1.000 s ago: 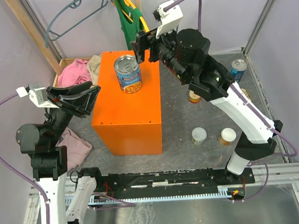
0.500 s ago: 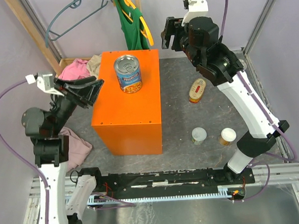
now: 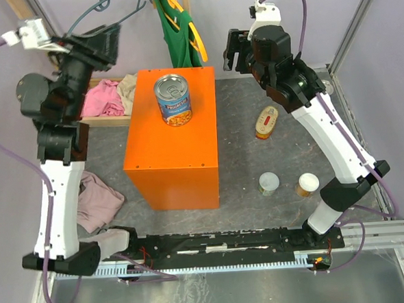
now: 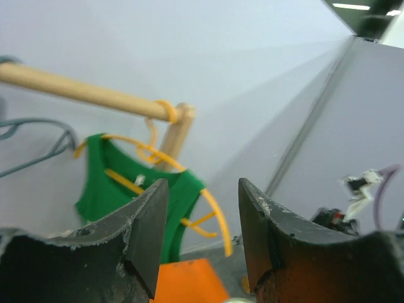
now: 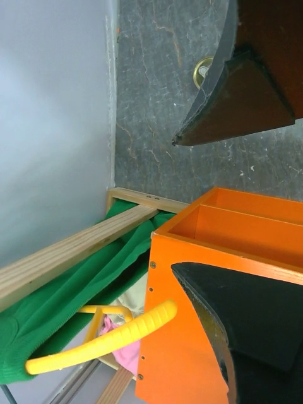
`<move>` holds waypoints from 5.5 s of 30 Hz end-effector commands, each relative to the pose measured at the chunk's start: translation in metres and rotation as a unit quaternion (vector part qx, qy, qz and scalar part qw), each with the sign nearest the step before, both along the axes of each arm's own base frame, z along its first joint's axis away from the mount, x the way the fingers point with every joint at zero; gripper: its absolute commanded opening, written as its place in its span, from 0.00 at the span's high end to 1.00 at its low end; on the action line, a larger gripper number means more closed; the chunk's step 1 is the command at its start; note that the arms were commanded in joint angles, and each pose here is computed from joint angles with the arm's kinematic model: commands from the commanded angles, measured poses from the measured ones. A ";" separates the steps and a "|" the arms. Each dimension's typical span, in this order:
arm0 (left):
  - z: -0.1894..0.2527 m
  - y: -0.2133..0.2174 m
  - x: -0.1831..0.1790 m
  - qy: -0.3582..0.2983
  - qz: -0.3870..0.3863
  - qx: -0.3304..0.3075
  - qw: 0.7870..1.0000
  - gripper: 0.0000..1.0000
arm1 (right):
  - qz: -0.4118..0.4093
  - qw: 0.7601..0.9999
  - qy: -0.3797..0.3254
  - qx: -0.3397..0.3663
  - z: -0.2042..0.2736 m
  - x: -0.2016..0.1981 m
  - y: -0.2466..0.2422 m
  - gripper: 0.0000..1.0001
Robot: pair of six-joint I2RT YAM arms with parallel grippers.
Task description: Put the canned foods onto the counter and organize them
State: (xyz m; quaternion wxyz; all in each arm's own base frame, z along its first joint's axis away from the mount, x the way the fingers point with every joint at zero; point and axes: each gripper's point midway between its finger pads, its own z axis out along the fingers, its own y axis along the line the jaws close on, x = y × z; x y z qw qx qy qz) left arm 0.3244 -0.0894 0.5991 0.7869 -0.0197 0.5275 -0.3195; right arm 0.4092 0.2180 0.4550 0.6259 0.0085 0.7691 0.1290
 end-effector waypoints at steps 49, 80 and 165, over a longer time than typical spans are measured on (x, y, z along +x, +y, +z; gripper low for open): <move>-0.173 -0.165 -0.079 0.082 -0.090 0.275 0.954 0.73 | 0.001 0.999 -0.014 0.044 0.011 -0.003 -0.027 0.19; -0.164 -0.139 0.001 0.123 -0.021 0.220 0.967 0.72 | 0.029 0.998 -0.017 0.053 0.014 -0.003 -0.016 0.19; -0.052 -0.050 -0.043 0.111 0.003 0.037 0.993 0.05 | -0.403 0.894 0.184 0.063 -0.192 0.035 -0.243 0.01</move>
